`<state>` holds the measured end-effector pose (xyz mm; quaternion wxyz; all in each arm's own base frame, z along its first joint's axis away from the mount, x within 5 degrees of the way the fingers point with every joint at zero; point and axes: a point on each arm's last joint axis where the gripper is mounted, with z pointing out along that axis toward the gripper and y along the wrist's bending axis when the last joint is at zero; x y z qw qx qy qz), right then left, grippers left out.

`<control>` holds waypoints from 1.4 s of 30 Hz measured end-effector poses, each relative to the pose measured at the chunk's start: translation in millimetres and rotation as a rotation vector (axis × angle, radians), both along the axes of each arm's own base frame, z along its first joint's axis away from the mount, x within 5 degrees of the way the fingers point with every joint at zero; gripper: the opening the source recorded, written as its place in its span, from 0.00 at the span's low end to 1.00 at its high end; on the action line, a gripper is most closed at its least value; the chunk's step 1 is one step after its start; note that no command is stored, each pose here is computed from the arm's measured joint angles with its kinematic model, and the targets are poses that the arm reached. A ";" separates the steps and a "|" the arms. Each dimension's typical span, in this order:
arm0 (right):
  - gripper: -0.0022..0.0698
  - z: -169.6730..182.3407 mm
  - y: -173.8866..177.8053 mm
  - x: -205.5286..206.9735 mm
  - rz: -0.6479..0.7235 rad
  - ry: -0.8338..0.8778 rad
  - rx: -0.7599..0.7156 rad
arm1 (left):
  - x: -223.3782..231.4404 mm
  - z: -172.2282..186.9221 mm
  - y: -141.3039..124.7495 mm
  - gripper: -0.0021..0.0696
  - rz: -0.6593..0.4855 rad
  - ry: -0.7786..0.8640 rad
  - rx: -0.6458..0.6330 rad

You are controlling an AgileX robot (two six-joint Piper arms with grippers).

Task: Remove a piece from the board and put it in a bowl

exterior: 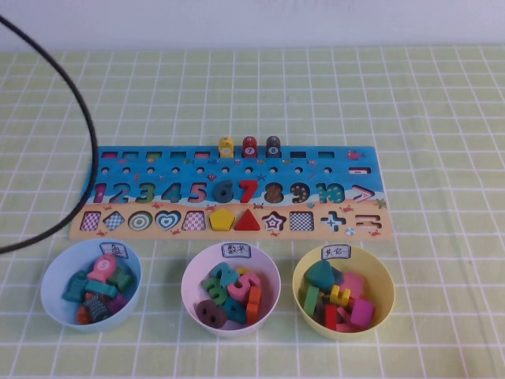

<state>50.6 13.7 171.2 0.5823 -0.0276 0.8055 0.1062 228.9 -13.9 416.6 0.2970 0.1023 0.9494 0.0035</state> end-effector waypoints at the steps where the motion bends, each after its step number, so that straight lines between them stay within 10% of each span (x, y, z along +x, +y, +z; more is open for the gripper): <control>1: 0.01 0.0 0.0 0.0 0.000 0.000 0.000 | 7.5 -0.1 -2.5 0.02 -0.011 0.007 0.001; 27: 0.01 0.0 0.0 0.0 0.000 0.000 0.000 | 187.4 -93.6 -182.5 0.04 -0.215 0.113 0.092; 37: 0.01 0.0 0.0 0.0 0.000 0.000 0.000 | 211.4 -122.9 -198.4 0.62 -0.133 0.114 0.017; 42: 0.01 0.0 0.0 0.0 0.000 0.000 0.000 | 219.4 -139.5 -203.9 0.64 -0.134 0.116 0.000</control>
